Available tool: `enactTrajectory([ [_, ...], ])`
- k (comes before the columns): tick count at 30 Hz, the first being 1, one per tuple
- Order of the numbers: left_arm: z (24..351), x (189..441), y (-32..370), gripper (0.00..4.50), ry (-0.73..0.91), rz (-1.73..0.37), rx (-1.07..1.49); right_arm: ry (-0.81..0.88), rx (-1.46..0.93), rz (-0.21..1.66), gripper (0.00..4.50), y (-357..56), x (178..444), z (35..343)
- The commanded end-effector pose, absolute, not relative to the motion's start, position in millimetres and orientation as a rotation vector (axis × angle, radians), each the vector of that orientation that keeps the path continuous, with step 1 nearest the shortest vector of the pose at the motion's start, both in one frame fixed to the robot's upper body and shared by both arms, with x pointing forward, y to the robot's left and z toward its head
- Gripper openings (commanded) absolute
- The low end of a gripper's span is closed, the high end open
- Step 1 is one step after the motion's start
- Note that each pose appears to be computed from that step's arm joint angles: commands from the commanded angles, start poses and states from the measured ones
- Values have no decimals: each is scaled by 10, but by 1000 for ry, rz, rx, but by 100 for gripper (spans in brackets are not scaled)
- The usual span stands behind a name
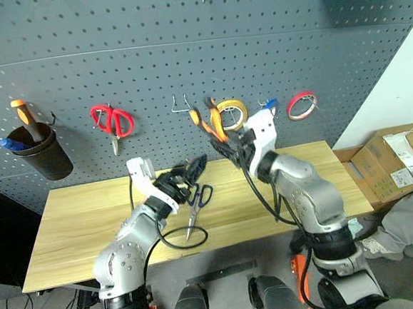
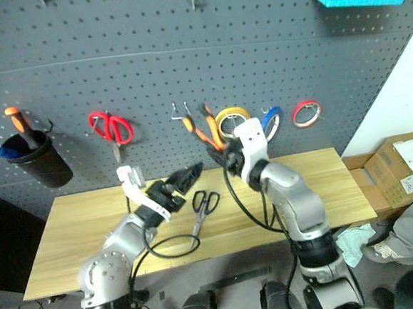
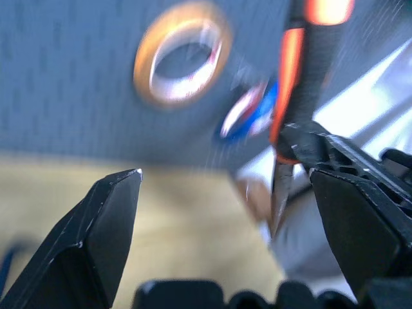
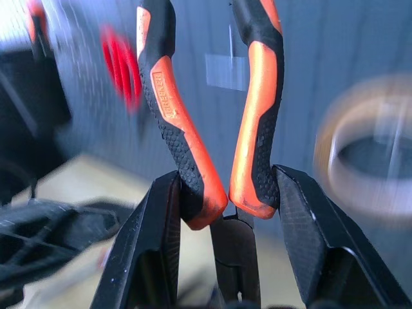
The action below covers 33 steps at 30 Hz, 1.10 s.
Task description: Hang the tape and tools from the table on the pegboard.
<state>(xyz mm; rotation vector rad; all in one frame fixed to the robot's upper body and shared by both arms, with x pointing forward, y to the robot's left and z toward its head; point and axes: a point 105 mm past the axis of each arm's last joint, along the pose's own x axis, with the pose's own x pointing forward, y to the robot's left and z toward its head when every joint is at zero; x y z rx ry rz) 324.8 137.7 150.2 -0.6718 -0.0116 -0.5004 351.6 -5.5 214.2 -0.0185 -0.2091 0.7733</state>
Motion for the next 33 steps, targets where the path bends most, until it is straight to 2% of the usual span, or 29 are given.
enactTrajectory([
  [1, 1743, 3353, 1549, 450, -128, -454, -711, -439, -52, 766, 176, 73, 3563, 2611],
  [5, 1794, 3446, 1640, 450, -140, -429, -670, -512, -79, 750, 176, 195, 3799, 2810],
  [10, 1770, 3569, 1744, 450, -130, -351, -605, -493, -29, 720, 176, 267, 4118, 2967],
  [17, 1813, 3535, 1584, 450, -127, -396, -616, -357, -109, 635, 176, 286, 4477, 2883],
  [20, 1763, 3511, 1580, 450, -107, -388, -617, -295, -149, 612, 176, 257, 4546, 2788],
  [27, 1669, 3479, 1566, 450, -73, -376, -607, -187, -77, 576, 176, 172, 4628, 2615],
  [33, 1662, 3498, 1594, 450, -68, -370, -604, -217, -28, 590, 176, 223, 4604, 2752],
])
